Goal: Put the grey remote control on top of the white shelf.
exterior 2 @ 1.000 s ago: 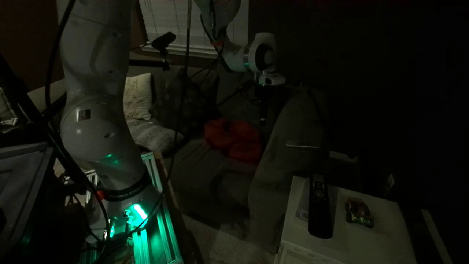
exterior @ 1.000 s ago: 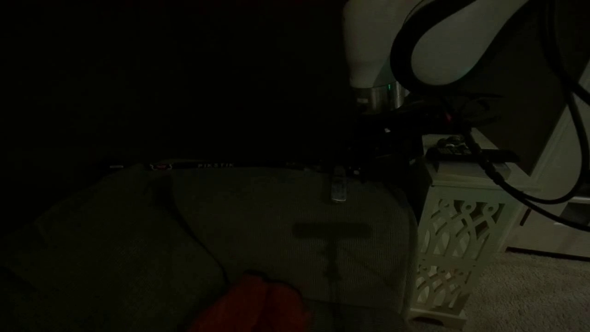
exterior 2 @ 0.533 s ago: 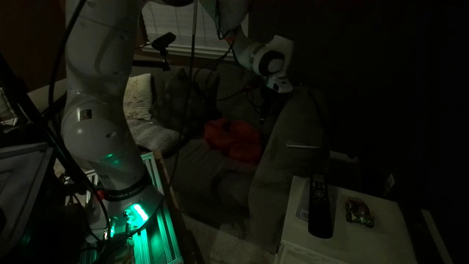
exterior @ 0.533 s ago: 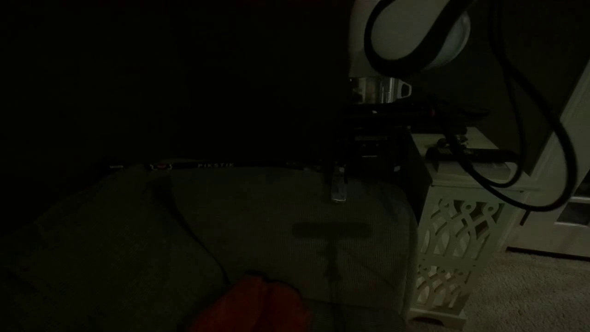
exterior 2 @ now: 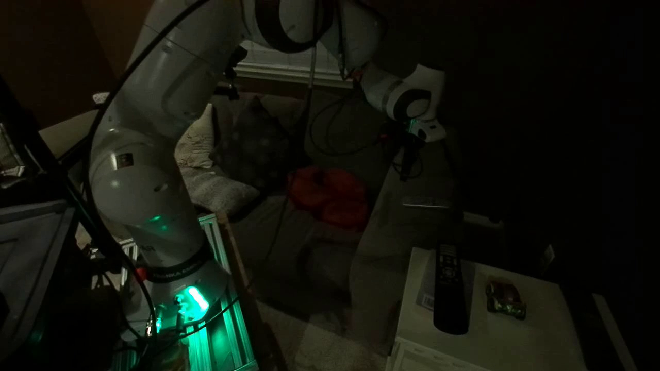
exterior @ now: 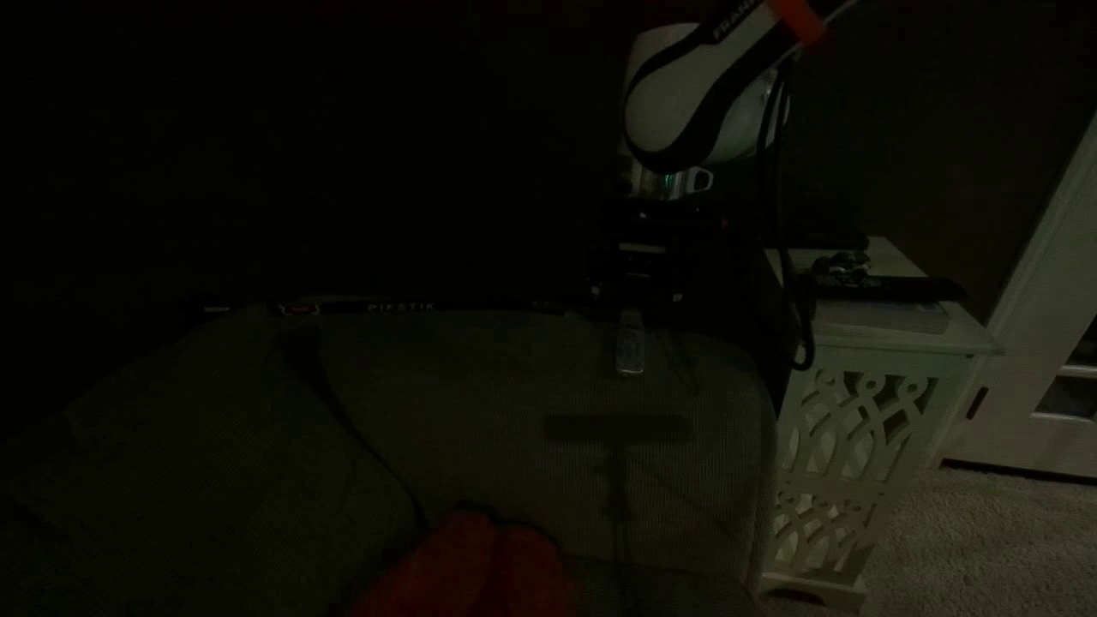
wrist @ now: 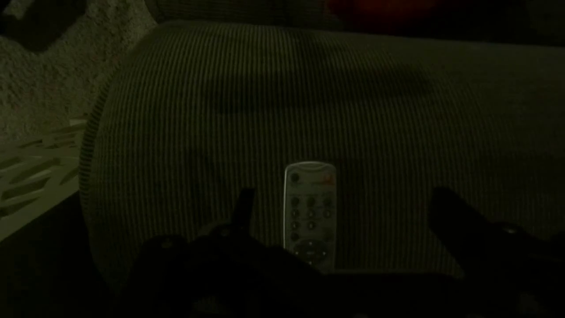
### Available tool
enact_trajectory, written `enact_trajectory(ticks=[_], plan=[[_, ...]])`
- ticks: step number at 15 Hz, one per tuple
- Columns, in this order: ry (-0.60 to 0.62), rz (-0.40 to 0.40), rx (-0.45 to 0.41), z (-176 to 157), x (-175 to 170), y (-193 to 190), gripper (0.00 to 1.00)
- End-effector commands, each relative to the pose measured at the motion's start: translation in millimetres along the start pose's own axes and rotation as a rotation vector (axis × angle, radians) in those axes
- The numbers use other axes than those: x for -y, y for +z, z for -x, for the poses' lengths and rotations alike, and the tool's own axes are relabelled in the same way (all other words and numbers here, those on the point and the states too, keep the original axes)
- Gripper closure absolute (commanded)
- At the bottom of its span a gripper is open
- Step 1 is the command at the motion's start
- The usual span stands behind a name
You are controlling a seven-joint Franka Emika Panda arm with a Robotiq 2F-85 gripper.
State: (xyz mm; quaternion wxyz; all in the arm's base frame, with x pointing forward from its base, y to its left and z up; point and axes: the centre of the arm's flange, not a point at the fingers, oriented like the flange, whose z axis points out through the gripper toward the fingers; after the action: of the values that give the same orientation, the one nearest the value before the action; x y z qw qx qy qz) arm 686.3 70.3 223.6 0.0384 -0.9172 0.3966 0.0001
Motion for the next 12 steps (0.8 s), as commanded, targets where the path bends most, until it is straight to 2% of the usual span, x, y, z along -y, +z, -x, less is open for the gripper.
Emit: enact_trajectory(ticks=[1,3,5,8,12], plan=[[0.005,0.006,-0.004,-5.6,0.1,6.5,0.0],[0.005,0.01,-0.002,-5.2,-0.9,9.4,0.0],[-0.017,-0.055,-0.004,-10.2,-1.3,24.8,0.0],[-0.062,-0.09,-0.086,-25.9,-4.8,50.1,0.0],[-0.063,-0.141,-0.176,-38.3,-5.8,74.5,0.0]])
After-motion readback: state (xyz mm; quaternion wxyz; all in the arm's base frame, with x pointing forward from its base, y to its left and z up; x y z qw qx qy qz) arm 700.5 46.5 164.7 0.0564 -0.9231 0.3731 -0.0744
